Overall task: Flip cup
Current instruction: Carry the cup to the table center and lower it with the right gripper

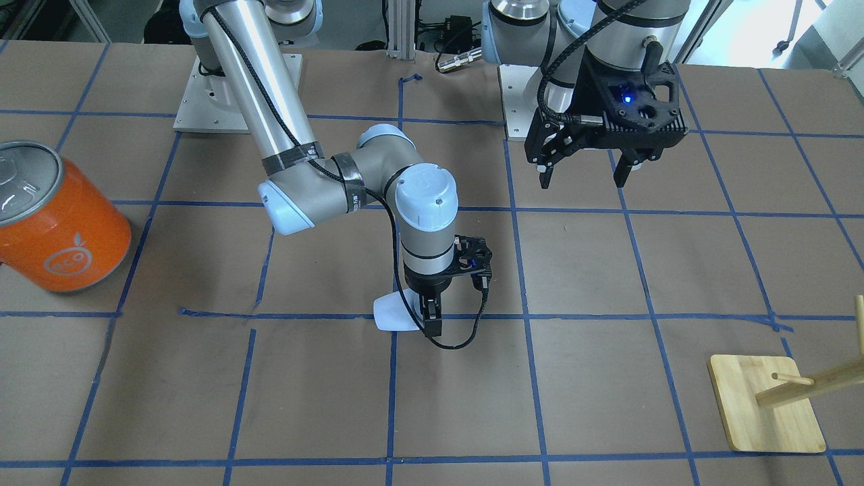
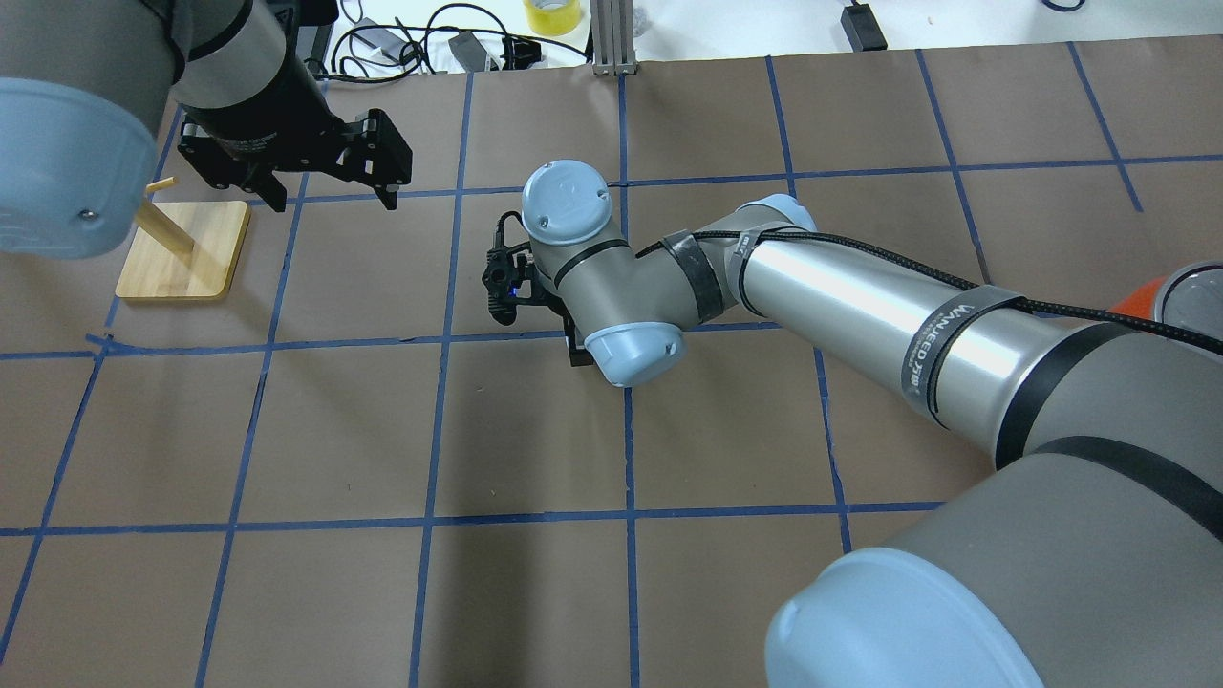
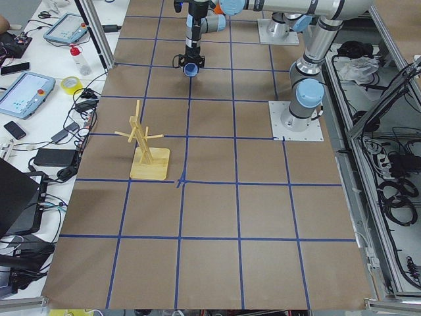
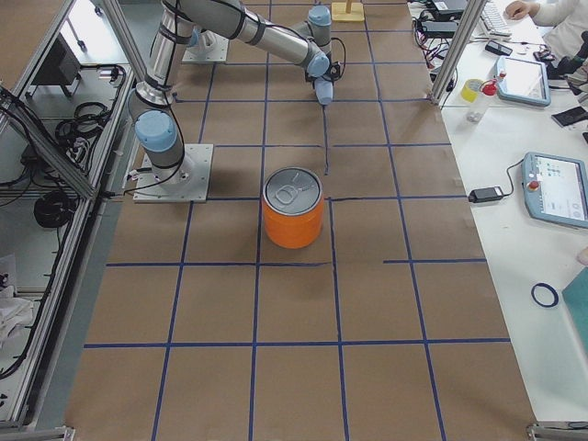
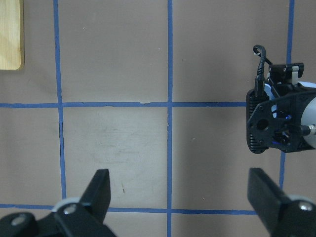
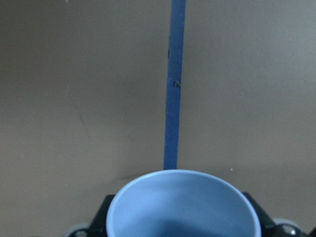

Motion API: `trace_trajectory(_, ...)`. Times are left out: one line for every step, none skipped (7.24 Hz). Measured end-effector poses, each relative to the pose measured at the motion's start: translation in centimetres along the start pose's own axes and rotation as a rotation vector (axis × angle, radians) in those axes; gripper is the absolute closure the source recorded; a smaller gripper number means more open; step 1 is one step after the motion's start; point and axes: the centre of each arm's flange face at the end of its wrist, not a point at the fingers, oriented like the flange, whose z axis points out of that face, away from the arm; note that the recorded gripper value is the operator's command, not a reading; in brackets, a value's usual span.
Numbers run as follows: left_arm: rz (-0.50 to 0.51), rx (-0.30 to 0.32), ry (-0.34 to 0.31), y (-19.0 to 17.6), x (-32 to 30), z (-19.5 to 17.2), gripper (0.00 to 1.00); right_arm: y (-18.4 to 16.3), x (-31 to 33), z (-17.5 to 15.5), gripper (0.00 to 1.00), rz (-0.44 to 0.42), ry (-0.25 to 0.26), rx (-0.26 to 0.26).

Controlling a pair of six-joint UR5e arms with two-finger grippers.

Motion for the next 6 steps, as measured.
trace_trajectory(0.000, 0.000, 0.000, 0.0, 0.0, 0.0, 0.00, 0.0, 0.0, 0.1, 0.00, 0.002, -0.001, 0.000)
trace_trajectory(0.000, 0.000, 0.000, 0.0, 0.0, 0.0, 0.00, -0.1, 0.0, 0.2, 0.00, -0.004, -0.003, 0.004)
trace_trajectory(0.000, 0.000, 0.000, 0.0, 0.0, 0.0, 0.00, -0.1, 0.1, 0.2, 0.00, -0.012, -0.004, 0.008)
trace_trajectory(0.000, 0.000, 0.000, 0.0, 0.0, 0.0, 0.00, -0.2, 0.2, 0.1, 0.00, -0.014, -0.003, 0.013)
trace_trajectory(0.000, -0.001, 0.000, 0.0, 0.0, 0.0, 0.00, -0.2, 0.4, -0.2, 0.00, -0.014, 0.003, 0.015)
trace_trajectory(0.000, -0.001, 0.000, 0.0, 0.0, -0.1, 0.00, 0.0, 0.7, -0.8, 0.00, -0.008, 0.011, 0.017)
